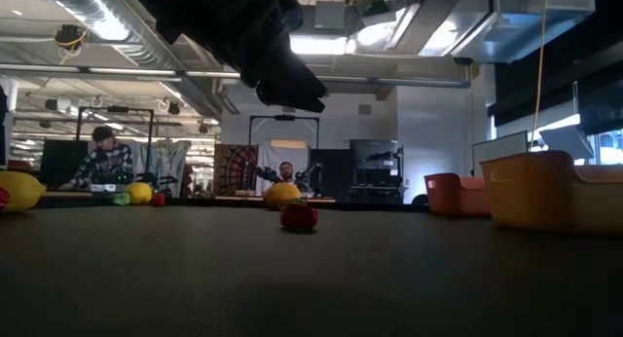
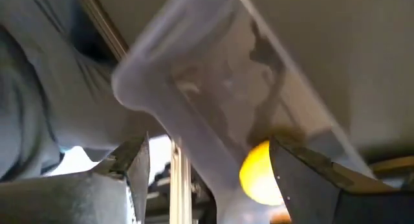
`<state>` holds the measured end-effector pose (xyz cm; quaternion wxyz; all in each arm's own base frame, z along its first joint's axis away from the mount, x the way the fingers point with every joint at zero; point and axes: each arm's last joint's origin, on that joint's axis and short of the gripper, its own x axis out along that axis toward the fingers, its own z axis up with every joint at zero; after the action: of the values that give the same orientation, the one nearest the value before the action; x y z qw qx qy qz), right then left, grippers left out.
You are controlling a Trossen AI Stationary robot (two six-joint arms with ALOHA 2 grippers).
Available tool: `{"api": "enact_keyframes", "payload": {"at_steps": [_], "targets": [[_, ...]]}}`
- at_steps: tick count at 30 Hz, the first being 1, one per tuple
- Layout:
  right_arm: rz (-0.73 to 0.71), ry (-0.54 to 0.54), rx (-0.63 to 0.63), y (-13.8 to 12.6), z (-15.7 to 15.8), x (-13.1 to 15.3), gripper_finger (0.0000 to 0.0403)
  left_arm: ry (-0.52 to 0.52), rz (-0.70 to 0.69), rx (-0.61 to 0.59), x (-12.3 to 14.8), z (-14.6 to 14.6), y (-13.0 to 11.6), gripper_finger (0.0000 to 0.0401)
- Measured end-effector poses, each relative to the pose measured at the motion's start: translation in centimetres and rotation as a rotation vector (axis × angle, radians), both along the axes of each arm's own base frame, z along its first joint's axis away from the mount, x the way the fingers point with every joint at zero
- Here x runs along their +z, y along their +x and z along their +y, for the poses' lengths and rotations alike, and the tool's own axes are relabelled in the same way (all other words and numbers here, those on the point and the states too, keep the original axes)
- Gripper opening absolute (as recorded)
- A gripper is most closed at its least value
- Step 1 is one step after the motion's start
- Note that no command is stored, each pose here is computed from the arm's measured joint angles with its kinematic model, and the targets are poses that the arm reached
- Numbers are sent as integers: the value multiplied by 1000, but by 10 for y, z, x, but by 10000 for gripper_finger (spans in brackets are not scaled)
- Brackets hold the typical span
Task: Sort produce into baskets
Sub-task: Put the middle right red chili pepper into the yellow bin
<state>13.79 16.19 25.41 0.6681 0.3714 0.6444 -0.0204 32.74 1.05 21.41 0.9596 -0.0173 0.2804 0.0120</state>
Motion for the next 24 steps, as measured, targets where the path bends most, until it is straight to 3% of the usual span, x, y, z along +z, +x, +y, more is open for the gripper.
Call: {"api": "enact_keyframes", "payload": {"at_steps": [6,24], "targets": [[-164,-70,2,13,-19,7,247,-5,54,-6,-4,-3,-3,265],[-601,-659,-3,79,-107,18,247,-45,234,18,-26,-5,-15,265]]}}
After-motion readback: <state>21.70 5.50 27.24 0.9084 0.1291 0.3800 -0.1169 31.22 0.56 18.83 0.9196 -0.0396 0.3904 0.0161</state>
